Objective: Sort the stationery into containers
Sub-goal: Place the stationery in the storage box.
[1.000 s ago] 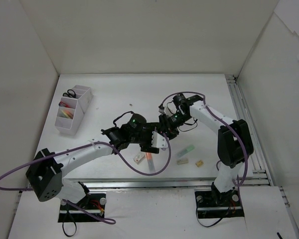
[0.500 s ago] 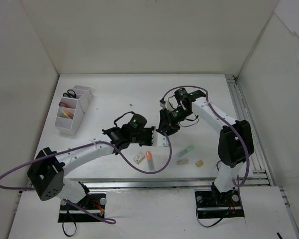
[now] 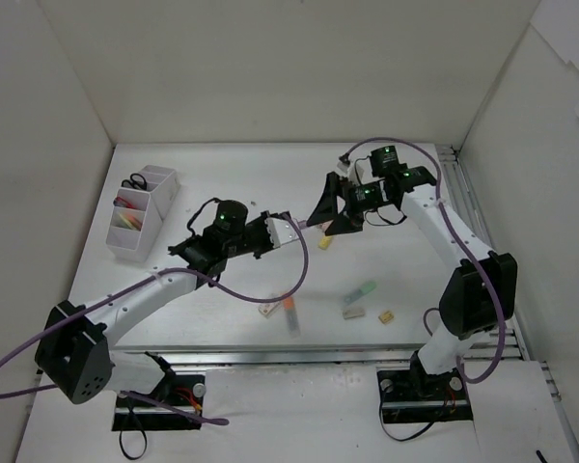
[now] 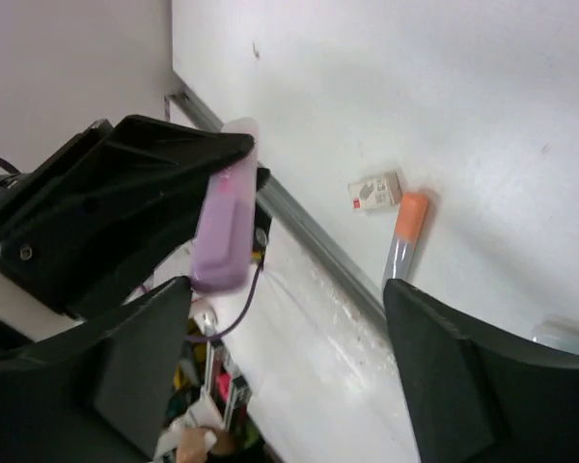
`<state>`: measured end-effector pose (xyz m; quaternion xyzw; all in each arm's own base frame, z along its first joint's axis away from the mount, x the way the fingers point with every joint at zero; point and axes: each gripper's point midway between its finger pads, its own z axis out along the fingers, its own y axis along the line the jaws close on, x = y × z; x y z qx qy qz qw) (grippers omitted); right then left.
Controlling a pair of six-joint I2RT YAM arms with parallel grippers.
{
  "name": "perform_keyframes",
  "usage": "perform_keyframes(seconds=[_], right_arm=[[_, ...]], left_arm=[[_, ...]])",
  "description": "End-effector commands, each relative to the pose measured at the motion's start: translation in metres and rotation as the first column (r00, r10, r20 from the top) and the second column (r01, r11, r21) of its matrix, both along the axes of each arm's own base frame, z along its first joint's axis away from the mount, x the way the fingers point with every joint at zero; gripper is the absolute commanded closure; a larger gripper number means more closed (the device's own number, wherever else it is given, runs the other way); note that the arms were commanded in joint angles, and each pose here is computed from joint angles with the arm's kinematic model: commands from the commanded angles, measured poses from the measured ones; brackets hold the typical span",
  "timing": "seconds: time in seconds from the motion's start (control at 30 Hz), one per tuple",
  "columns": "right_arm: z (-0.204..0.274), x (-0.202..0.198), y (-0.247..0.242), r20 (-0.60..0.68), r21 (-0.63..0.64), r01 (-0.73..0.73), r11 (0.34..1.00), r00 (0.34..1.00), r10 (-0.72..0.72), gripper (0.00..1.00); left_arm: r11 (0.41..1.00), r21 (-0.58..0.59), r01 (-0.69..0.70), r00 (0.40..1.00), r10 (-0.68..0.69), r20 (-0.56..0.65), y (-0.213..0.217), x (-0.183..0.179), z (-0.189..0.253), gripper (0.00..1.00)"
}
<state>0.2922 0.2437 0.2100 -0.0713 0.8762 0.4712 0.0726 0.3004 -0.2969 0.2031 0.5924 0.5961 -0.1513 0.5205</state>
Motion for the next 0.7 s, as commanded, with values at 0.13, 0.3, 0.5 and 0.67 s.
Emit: perform_keyframes(seconds=[0.13,0.3,0.5,0.67], right_arm=[[0.048,0.045,-0.042,0.230,0.001,0.213,0.977,0.951,-0.208,0.02],[0.024,0.066,-0.079,0.261,-0.116,0.368,0.922,0.907,-0.330,0.02],[0.008,0.082,-0.115,0.313,-0.198,0.459,0.866,0.867,-0.388,0.02],[-0.005,0.098,-0.150,0.423,-0.330,0.554,0.764,0.811,-0.405,0.02]], left_arm=[[0.934,-0.249,-0.258,0.962,0.273,0.029,0.062,0.057,0.070,1.00],[0.798,-0.328,-0.506,0.853,0.520,-0.052,0.125,0.108,0.089,1.00],[0.468,-0.470,-0.749,0.605,0.772,-0.195,0.206,0.158,0.118,1.00],[0.106,-0.498,-0.860,0.317,0.877,-0.361,0.280,0.187,0.122,1.00]])
